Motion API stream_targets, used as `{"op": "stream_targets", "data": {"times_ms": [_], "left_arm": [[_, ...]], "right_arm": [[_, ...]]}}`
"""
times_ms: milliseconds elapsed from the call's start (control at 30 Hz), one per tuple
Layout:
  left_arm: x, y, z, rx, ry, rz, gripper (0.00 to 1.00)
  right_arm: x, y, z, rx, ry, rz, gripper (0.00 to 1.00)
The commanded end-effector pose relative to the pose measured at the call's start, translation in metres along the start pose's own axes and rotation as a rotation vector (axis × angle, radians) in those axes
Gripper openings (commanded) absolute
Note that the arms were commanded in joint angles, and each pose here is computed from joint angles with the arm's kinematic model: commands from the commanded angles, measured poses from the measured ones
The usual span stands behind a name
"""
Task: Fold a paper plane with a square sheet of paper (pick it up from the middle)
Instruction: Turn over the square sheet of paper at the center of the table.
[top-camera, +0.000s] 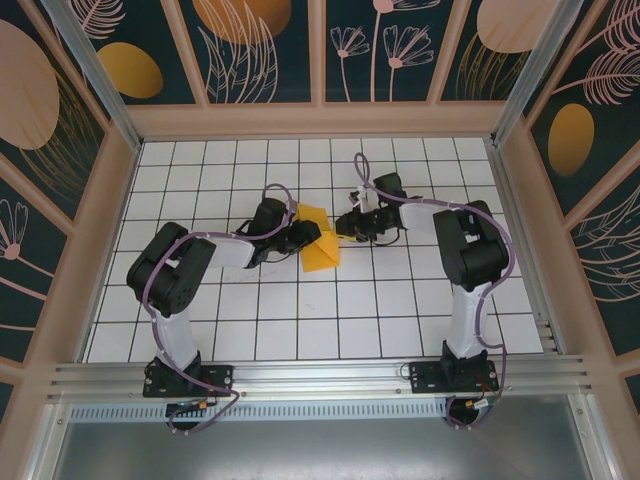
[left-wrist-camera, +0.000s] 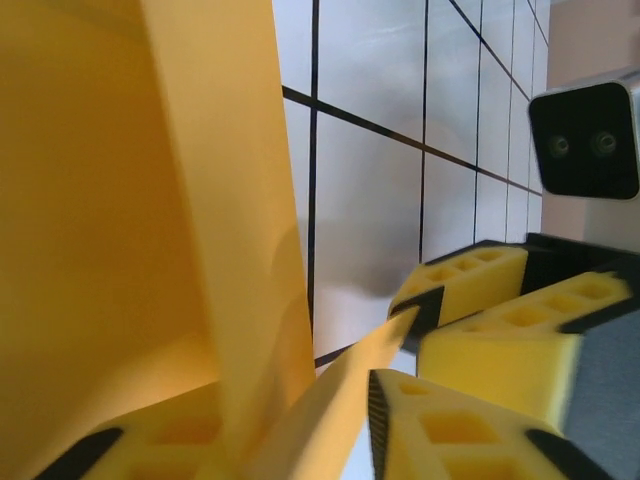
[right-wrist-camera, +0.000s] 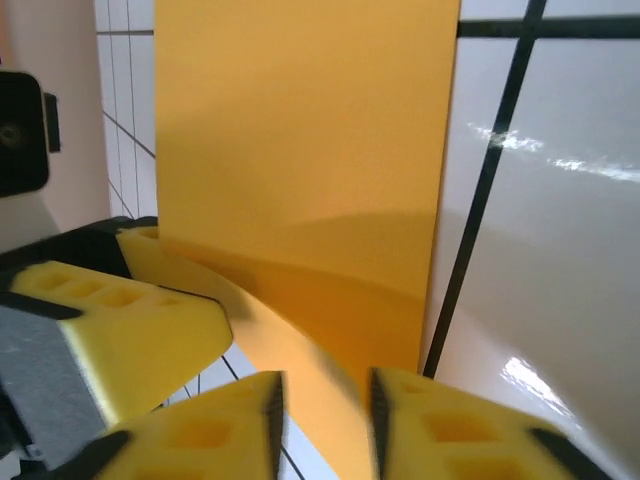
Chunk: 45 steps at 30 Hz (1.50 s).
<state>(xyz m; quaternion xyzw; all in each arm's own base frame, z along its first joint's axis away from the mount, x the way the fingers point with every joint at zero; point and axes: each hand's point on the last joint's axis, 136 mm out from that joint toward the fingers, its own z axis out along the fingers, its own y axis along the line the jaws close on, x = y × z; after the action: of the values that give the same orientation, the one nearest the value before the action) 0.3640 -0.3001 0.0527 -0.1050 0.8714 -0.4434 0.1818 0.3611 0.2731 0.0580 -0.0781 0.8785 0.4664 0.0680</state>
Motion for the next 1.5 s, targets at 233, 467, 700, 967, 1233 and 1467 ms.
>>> {"op": "stream_targets", "data": {"times_ms": [233, 467, 700, 967, 1233, 1467], "left_arm": [[-0.017, -0.020, -0.010, -0.010, -0.054, 0.142, 0.07], [-0.048, -0.040, -0.054, -0.224, -0.140, 0.278, 0.04], [-0.081, -0.056, -0.108, -0.512, -0.232, 0.416, 0.04], [-0.113, -0.042, -0.131, -0.989, -0.355, 0.575, 0.04], [-0.112, -0.009, -0.104, -1.380, -0.321, 0.736, 0.04], [-0.095, 0.018, -0.060, -1.518, -0.252, 0.840, 0.04]], "right_arm": [[-0.053, 0.039, -0.087, 0.132, -0.334, -0.065, 0.67], [-0.074, 0.040, -0.153, 0.346, -0.598, -0.058, 0.96], [-0.082, 0.049, -0.203, 0.403, -0.754, -0.045, 0.99], [-0.082, 0.034, -0.218, 0.349, -0.728, 0.073, 0.99], [-0.080, 0.001, -0.235, 0.351, -0.745, 0.222, 0.99], [-0.088, -0.009, -0.238, 0.364, -0.739, 0.252, 0.99]]}}
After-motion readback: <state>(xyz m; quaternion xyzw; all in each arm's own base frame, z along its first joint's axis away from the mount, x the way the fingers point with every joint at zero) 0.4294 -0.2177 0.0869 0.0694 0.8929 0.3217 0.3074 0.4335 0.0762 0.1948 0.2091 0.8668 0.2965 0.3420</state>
